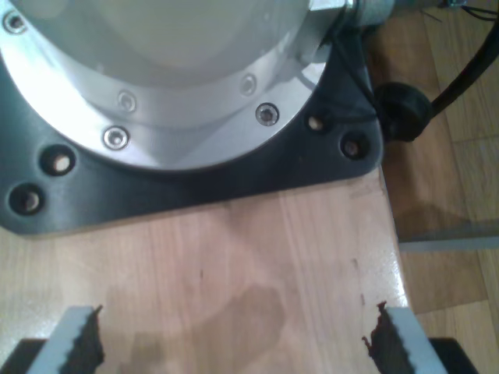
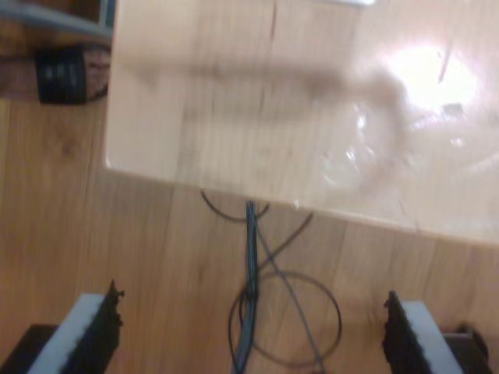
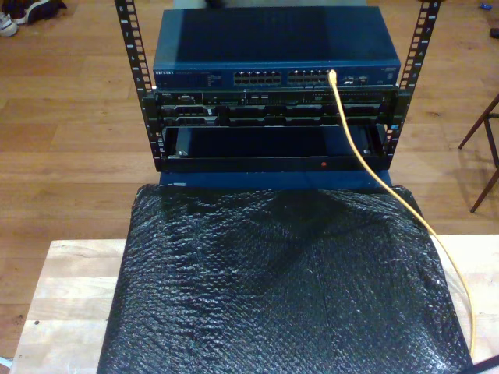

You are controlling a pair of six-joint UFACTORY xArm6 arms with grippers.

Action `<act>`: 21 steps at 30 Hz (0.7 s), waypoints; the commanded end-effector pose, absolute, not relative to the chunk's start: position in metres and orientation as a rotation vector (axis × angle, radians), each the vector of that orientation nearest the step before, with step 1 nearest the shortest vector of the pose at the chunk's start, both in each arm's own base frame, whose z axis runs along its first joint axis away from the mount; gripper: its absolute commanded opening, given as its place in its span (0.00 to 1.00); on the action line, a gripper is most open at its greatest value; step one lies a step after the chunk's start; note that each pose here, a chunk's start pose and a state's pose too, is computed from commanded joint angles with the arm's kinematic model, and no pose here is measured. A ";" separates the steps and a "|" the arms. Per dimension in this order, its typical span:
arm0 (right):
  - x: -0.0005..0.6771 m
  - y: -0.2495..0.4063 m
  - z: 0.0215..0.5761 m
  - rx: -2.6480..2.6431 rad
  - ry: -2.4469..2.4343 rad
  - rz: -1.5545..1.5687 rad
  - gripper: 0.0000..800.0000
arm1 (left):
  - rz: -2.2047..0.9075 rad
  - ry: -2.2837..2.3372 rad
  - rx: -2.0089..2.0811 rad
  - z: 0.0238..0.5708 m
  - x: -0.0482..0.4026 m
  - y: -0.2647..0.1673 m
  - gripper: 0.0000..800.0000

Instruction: Grab the cable and plug it in

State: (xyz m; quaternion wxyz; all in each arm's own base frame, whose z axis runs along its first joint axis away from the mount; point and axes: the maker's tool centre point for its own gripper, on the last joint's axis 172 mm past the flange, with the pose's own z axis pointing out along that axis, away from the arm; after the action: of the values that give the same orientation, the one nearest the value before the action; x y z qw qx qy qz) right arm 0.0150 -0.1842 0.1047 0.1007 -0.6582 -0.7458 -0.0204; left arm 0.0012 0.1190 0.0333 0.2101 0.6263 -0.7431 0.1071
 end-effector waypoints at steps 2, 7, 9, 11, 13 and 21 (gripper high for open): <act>0.014 -0.180 0.093 -1.949 -2.205 -0.060 1.00 | 0.298 -2.066 1.741 0.033 0.001 0.119 1.00; 0.016 -0.194 0.069 -2.016 -2.247 0.004 1.00 | 0.297 -2.067 1.740 0.033 0.001 0.119 1.00; 0.014 -0.190 0.059 -2.030 -2.241 0.004 1.00 | 0.298 -2.066 1.741 0.033 0.001 0.119 1.00; 0.011 -0.188 0.055 -2.038 -2.230 0.001 1.00 | 0.298 -2.066 1.741 0.033 0.001 0.119 1.00; 0.009 -0.184 0.050 -2.036 -2.216 -0.015 1.00 | 0.298 -2.066 1.741 0.033 0.001 0.119 1.00; 0.006 -0.173 0.029 -2.066 -2.187 -0.042 1.00 | 0.298 -2.066 1.741 0.033 0.001 0.119 1.00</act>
State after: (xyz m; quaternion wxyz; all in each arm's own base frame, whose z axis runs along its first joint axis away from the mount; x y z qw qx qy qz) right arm 0.0060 -0.1732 0.0290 0.0663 -0.6851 -0.7253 -0.0140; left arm 0.0012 0.1190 0.0333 0.2101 0.6263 -0.7431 0.1071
